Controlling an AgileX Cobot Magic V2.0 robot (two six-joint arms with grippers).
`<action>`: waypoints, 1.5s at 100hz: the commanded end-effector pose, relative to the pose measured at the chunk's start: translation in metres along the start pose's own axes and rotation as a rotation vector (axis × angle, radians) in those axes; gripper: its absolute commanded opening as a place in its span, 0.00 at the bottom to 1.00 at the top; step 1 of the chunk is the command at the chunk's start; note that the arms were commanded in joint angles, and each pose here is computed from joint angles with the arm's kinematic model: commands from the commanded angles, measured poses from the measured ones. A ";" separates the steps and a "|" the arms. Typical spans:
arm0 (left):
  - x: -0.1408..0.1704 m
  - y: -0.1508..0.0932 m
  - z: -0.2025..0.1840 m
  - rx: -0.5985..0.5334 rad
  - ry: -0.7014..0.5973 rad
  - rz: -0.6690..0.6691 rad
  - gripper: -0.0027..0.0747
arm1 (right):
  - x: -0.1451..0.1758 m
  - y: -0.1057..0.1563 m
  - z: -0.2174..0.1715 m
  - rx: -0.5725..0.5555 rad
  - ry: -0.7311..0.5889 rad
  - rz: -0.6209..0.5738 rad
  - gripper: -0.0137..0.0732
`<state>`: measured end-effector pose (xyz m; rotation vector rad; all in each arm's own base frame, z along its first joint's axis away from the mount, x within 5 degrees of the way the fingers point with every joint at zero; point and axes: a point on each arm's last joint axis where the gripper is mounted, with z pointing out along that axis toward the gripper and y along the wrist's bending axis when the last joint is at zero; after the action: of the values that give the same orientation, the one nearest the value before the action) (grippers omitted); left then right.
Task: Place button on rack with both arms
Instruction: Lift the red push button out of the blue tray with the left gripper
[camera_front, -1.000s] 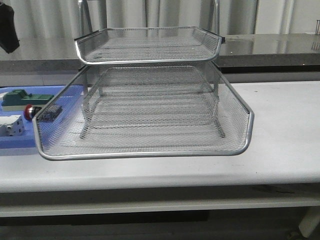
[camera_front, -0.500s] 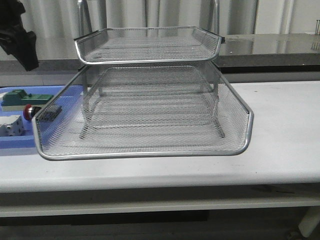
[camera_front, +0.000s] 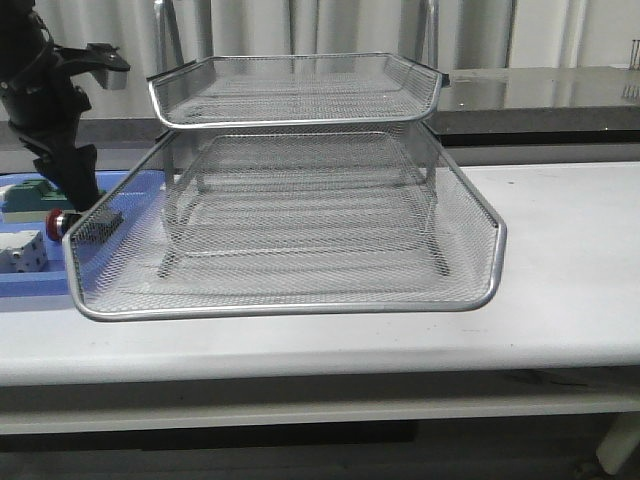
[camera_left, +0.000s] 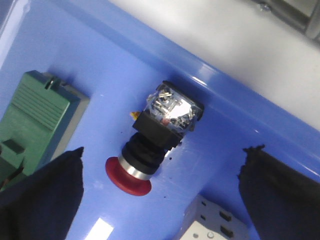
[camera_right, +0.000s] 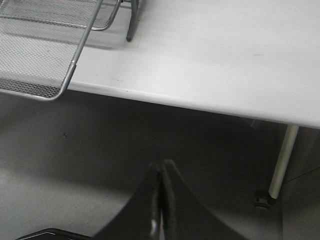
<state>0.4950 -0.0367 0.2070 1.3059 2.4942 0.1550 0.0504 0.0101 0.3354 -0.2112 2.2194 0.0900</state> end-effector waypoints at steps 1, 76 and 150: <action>-0.012 0.008 -0.032 -0.089 -0.091 0.013 0.82 | -0.012 -0.001 -0.007 0.015 -0.081 -0.006 0.08; -0.016 0.019 -0.003 -0.125 -0.100 0.066 0.82 | -0.012 -0.001 -0.007 0.015 -0.081 -0.006 0.08; -0.012 0.016 0.028 -0.079 -0.067 0.062 0.68 | -0.012 -0.001 -0.007 0.015 -0.081 -0.006 0.08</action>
<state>0.5202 -0.0383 0.1507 1.3927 2.4549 0.1700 0.0504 0.0101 0.3354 -0.2112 2.2194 0.0900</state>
